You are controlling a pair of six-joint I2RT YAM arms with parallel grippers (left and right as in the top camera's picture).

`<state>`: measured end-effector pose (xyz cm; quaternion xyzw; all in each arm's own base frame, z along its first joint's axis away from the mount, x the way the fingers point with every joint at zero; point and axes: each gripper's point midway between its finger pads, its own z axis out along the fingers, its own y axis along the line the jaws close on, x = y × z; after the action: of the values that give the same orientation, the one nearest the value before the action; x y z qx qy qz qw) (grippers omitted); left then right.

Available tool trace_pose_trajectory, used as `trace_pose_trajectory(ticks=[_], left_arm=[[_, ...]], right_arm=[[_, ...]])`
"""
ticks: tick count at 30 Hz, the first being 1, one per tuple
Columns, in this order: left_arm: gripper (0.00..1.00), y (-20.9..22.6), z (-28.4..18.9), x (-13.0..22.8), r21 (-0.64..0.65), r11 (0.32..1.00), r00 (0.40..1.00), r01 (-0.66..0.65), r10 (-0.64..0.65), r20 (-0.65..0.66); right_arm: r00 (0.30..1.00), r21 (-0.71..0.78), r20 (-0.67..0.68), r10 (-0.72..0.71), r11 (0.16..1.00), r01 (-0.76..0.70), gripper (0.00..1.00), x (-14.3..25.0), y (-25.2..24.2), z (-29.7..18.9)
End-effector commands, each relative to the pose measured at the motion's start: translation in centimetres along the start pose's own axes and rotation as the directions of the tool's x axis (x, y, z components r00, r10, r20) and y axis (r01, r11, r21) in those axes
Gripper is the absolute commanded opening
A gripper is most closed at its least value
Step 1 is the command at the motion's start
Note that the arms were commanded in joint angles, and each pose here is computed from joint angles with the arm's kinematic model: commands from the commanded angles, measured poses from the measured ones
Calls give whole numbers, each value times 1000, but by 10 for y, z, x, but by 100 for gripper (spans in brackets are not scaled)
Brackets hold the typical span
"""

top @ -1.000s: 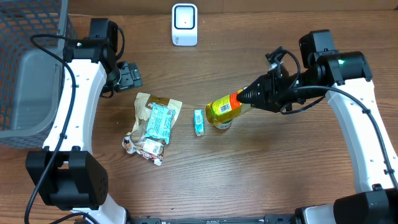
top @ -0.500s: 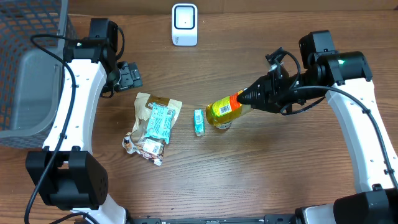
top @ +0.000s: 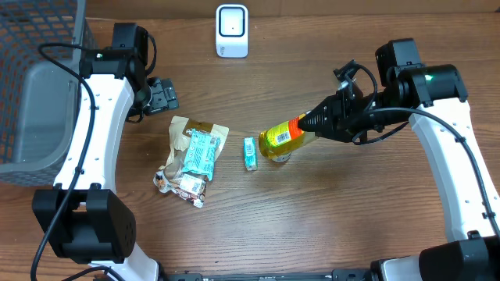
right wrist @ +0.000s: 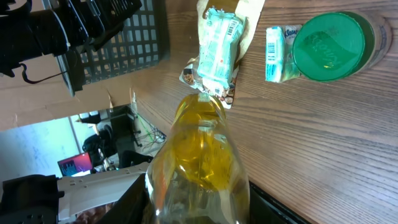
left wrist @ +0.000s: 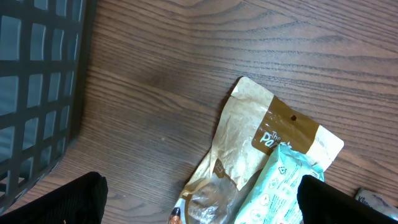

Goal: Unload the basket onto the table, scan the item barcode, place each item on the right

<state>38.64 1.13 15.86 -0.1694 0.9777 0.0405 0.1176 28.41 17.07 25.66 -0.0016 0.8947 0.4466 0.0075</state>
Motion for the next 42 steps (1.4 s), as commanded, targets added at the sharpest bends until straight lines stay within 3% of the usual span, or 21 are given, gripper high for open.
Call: trace_pose_trajectory(ticks=[1,15,21,42], left_arm=[[100,-1,-4,-5,-5,1000,1000,-15,15,20],[100,-1,-4,-5,-5,1000,1000,-15,15,20],[100,-1,-4,-5,-5,1000,1000,-15,15,20],[100,-1,-4,-5,-5,1000,1000,-15,15,20]], right_arm=[[999,-53,20,-50,997,51,16,2,19,-8],[985,-57,-55,-161,986,158,8,26,16,-8],[956,-206,-80,-283,943,262,7,47,37,-13],[955,-214,-80,-286,941,264,7,48,37,-12]])
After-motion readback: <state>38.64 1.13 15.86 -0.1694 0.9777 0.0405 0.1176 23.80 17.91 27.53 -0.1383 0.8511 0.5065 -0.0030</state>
